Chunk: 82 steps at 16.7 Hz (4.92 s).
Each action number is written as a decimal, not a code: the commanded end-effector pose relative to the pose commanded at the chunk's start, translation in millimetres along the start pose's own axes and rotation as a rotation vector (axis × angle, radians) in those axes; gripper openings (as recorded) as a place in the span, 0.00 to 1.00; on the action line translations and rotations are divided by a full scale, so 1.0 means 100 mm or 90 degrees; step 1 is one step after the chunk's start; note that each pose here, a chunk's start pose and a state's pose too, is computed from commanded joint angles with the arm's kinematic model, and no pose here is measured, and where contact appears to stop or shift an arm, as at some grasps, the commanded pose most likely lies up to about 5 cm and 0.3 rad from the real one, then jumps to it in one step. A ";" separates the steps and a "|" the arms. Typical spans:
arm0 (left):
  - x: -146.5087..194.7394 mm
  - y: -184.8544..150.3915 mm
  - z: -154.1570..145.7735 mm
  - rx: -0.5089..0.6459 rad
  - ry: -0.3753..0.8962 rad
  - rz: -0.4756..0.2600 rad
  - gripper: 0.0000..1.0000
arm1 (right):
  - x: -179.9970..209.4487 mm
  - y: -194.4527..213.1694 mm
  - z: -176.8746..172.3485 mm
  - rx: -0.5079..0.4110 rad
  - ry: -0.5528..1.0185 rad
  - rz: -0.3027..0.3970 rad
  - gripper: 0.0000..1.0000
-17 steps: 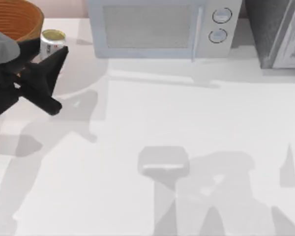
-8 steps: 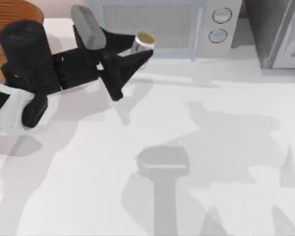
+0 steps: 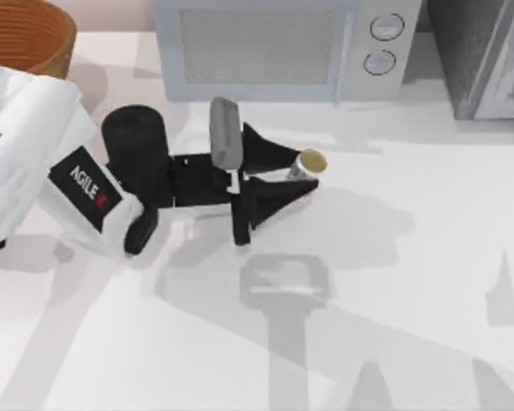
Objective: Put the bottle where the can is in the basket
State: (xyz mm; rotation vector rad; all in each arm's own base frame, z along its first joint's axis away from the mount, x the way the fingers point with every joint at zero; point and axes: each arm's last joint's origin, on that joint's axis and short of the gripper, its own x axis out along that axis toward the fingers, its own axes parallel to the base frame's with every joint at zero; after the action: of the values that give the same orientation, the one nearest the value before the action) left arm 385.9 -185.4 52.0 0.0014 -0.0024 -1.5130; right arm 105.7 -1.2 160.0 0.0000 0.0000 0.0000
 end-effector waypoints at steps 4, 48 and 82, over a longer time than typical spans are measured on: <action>0.08 -0.01 -0.31 -0.001 0.000 -0.046 0.00 | 0.00 0.00 0.00 0.000 0.000 0.000 1.00; -1.34 -0.99 1.77 -0.038 0.028 0.492 1.00 | 0.00 0.00 0.00 0.000 0.000 0.000 1.00; -2.11 -2.36 0.99 -0.058 0.062 0.957 1.00 | 0.00 0.00 0.00 0.000 0.000 0.000 1.00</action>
State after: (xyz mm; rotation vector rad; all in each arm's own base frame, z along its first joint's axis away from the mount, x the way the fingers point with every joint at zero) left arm 137.8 11.2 150.4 0.0003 0.1186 -0.0081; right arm 105.7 -1.2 160.0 0.0000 0.0000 0.0000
